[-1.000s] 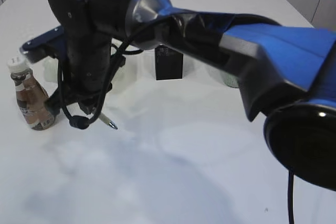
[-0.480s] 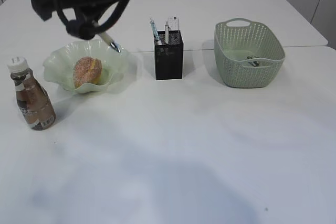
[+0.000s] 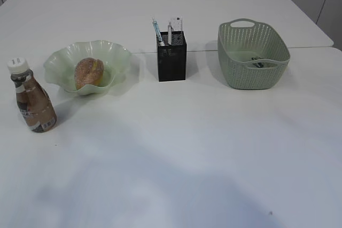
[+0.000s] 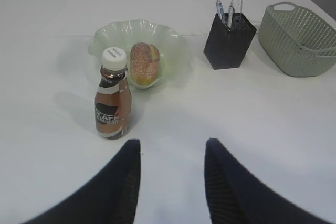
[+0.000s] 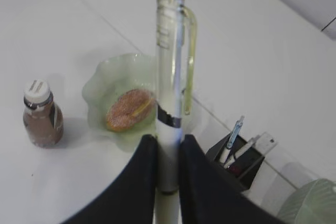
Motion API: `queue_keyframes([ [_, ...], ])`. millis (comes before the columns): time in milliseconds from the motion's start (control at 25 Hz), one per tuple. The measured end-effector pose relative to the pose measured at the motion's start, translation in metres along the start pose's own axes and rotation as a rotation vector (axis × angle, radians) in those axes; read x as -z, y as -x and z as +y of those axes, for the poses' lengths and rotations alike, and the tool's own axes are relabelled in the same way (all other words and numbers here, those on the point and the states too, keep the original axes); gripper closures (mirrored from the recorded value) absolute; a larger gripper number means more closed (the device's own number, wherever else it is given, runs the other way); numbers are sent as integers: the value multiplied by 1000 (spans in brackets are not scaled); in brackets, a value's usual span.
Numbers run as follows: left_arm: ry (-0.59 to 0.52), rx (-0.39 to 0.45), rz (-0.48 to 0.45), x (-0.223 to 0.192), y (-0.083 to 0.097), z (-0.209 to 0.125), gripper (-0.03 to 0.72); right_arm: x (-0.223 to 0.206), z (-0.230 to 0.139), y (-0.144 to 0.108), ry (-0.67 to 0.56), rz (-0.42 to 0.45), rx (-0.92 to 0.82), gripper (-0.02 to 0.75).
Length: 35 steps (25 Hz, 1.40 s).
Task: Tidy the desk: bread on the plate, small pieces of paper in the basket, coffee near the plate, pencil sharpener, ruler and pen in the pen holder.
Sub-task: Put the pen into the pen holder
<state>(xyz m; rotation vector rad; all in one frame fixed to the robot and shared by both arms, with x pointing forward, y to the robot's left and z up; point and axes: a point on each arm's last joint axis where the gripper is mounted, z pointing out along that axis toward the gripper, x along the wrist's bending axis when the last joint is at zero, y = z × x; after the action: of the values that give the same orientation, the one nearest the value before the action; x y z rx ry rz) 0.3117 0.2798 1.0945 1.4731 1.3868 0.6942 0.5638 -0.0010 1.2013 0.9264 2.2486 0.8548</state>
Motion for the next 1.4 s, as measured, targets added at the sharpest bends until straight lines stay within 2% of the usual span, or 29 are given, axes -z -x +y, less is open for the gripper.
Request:
queue_keyframes([
  [40,4,0,-1,0,0,0,403,23,10,20,113,-68,-4,649],
  [200,13,0,-1,0,0,1,403,24,14,32,166,-90,-18,649],
  [280,17,0,-2,0,0,2,403,17,12,50,195,-124,-37,649],
  [480,61,-11,1,0,0,6,404,-1,6,65,221,-156,-38,649],
  [920,17,-23,24,-22,-2,11,404,-67,-37,106,273,-222,-16,649],
  [960,14,-22,25,-24,-2,11,404,-79,-52,116,305,-225,-33,649],
  [1120,22,-21,26,-30,-2,14,405,-88,-71,125,361,-221,-65,649],
  [1200,22,-21,27,-34,-2,14,405,-90,-89,134,443,-220,-79,649],
  [1400,7,-20,31,-41,-3,15,405,-102,-105,139,492,-212,-90,649],
])
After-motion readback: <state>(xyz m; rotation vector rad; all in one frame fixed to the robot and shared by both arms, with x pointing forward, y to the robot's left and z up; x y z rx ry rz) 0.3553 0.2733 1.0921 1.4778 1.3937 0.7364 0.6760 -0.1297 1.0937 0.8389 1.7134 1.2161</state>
